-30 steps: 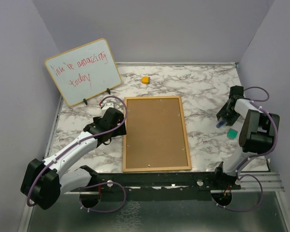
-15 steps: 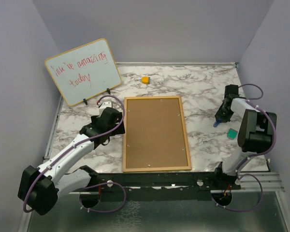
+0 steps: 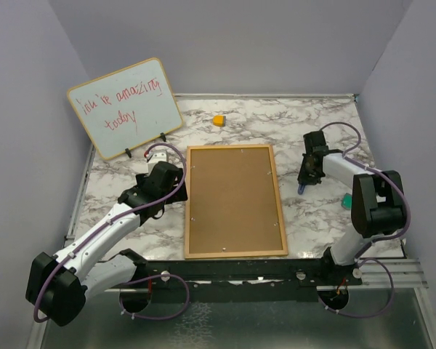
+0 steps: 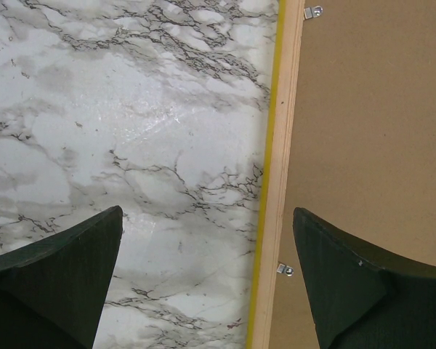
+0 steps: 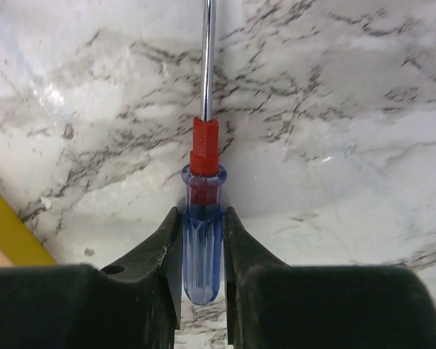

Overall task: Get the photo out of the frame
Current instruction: Move the screwdriver to the center of the board, then pick up the screwdriver from the center of the board.

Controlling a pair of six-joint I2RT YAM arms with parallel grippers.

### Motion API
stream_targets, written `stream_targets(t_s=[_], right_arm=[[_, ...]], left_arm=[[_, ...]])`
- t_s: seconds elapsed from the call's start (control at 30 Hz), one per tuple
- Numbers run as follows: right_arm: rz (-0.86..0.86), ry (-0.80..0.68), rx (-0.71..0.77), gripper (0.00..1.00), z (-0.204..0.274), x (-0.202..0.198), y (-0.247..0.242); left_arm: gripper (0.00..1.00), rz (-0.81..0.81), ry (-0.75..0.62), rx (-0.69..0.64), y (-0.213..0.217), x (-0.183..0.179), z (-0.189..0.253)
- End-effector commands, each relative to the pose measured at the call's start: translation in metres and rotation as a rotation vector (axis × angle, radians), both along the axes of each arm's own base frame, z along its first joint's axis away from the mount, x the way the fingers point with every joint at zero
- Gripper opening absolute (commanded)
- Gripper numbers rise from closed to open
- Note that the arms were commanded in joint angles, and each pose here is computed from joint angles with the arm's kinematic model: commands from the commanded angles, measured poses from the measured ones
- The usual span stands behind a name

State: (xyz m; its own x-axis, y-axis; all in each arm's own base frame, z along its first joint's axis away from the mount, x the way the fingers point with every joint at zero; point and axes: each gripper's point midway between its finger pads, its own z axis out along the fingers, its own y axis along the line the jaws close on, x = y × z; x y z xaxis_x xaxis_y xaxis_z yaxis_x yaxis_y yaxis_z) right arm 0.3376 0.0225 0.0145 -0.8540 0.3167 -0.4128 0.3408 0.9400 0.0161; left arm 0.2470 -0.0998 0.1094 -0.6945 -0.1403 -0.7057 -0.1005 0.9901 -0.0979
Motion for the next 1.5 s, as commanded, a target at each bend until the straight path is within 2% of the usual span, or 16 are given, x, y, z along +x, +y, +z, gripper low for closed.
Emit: stream_targets(t_s=[0.0, 0.07, 0.1, 0.13, 0.2, 0.3, 0.47, 0.63, 0.77, 0.87, 1.07, 1.2, 1.37, 1.47], right_arm=[[0.044, 0.216, 0.060, 0.19, -0.034, -0.067, 0.021], [0.052, 0.214, 0.057, 0.22, -0.026, -0.066, 0.031], [0.049, 0.208, 0.062, 0.34, -0.023, -0.065, 0.035], [0.053, 0.199, 0.072, 0.40, -0.021, -0.063, 0.038], [0.050, 0.186, 0.069, 0.41, -0.016, -0.060, 0.039], [0.029, 0.193, 0.014, 0.48, -0.010, -0.061, 0.031], [-0.029, 0.134, -0.015, 0.65, 0.008, -0.060, 0.023], [-0.083, 0.083, 0.044, 0.68, 0.015, -0.056, 0.031], [-0.126, 0.002, 0.117, 0.75, 0.022, -0.039, 0.042], [-0.139, 0.003, 0.131, 0.81, 0.026, -0.027, 0.047], [-0.175, 0.024, 0.111, 0.80, 0.015, -0.022, 0.044], [-0.197, 0.054, 0.065, 0.73, 0.008, -0.026, 0.037], [-0.187, 0.078, -0.075, 0.66, 0.005, -0.030, 0.026], [-0.182, 0.087, -0.085, 0.58, 0.002, -0.032, 0.026]], left_arm=[[0.99, 0.021, -0.028, -0.011, 0.001, 0.003, 0.011], [0.99, 0.023, -0.029, -0.006, 0.002, 0.003, 0.011], [0.99, 0.023, -0.029, -0.005, 0.002, 0.003, 0.011], [0.99, 0.023, -0.028, -0.002, 0.002, 0.003, 0.010], [0.99, 0.027, -0.029, 0.009, 0.004, 0.005, 0.012], [0.99, 0.033, -0.035, 0.011, 0.005, 0.005, 0.014], [0.99, 0.031, -0.037, 0.008, 0.004, 0.006, 0.014], [0.99, 0.027, -0.030, 0.016, 0.004, 0.006, 0.012], [0.99, 0.015, -0.026, 0.020, 0.003, 0.007, 0.011], [0.99, 0.016, -0.030, 0.024, 0.003, 0.008, 0.012], [0.99, 0.019, -0.038, 0.021, 0.004, 0.007, 0.013], [0.99, 0.019, -0.038, 0.020, 0.004, 0.007, 0.013], [0.99, 0.024, -0.039, 0.025, 0.005, 0.007, 0.013], [0.99, 0.025, -0.040, 0.025, 0.006, 0.007, 0.013]])
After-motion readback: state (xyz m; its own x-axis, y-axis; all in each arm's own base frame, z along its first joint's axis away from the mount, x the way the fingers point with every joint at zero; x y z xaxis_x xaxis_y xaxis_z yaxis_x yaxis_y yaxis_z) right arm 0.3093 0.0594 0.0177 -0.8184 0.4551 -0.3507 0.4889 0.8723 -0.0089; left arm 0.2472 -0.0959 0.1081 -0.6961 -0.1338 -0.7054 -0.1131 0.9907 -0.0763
